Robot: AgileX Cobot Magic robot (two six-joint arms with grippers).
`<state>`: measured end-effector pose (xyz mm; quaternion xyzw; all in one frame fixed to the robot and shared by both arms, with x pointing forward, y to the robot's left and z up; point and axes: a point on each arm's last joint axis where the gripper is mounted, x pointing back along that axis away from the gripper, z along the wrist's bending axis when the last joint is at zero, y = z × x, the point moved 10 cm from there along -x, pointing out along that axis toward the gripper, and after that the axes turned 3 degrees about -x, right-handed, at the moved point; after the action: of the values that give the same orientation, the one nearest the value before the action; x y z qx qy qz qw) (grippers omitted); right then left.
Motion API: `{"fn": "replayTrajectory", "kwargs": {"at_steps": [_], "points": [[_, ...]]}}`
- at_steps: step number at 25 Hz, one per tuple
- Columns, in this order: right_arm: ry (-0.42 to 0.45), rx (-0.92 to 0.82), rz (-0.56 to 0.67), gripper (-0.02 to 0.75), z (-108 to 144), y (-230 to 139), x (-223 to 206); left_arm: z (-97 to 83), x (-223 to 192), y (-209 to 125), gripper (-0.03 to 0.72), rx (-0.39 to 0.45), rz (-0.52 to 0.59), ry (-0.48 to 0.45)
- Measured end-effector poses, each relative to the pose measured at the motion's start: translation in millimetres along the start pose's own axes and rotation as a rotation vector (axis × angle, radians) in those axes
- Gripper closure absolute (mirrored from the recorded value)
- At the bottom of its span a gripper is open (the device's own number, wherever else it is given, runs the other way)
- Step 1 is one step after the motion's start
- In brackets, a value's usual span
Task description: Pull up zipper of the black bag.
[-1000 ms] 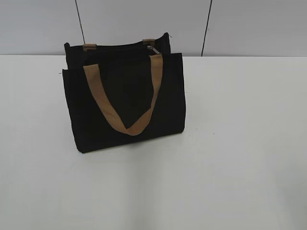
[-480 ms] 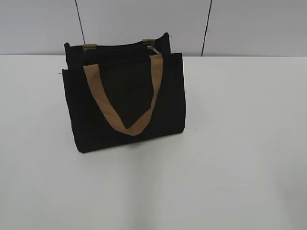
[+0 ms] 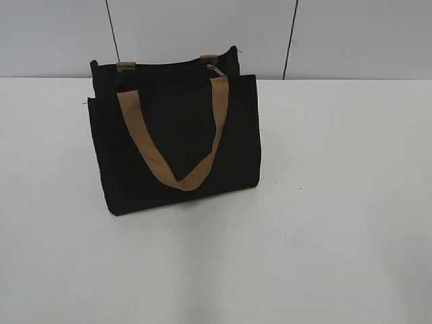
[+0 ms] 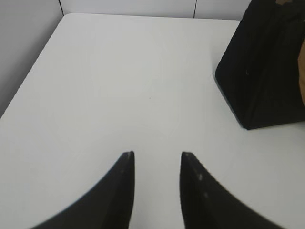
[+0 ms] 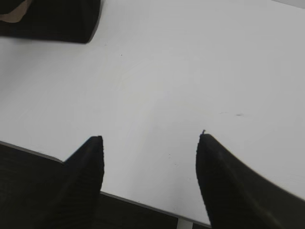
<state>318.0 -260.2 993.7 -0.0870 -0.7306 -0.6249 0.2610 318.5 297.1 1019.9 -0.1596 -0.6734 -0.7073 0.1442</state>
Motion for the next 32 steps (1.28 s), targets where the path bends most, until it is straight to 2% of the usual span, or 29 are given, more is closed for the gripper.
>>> {"fn": "replayTrajectory", "kwargs": {"at_steps": [4,11,13,32], "points": [[-0.01,-0.035,0.008,0.27,-4,-2,0,0.0,0,0,0.446,0.0,0.0,0.0],[-0.198,-0.258,0.027,0.27,-39,-11,4,0.0,0,0,0.447,0.0,0.0,0.0],[-0.219,-0.277,0.026,0.27,-43,-11,5,0.0,0,0,0.447,0.0,0.0,0.0],[-0.2,-0.25,0.027,0.27,-42,-11,5,0.0,0,0,0.449,0.0,0.0,0.0]]}}
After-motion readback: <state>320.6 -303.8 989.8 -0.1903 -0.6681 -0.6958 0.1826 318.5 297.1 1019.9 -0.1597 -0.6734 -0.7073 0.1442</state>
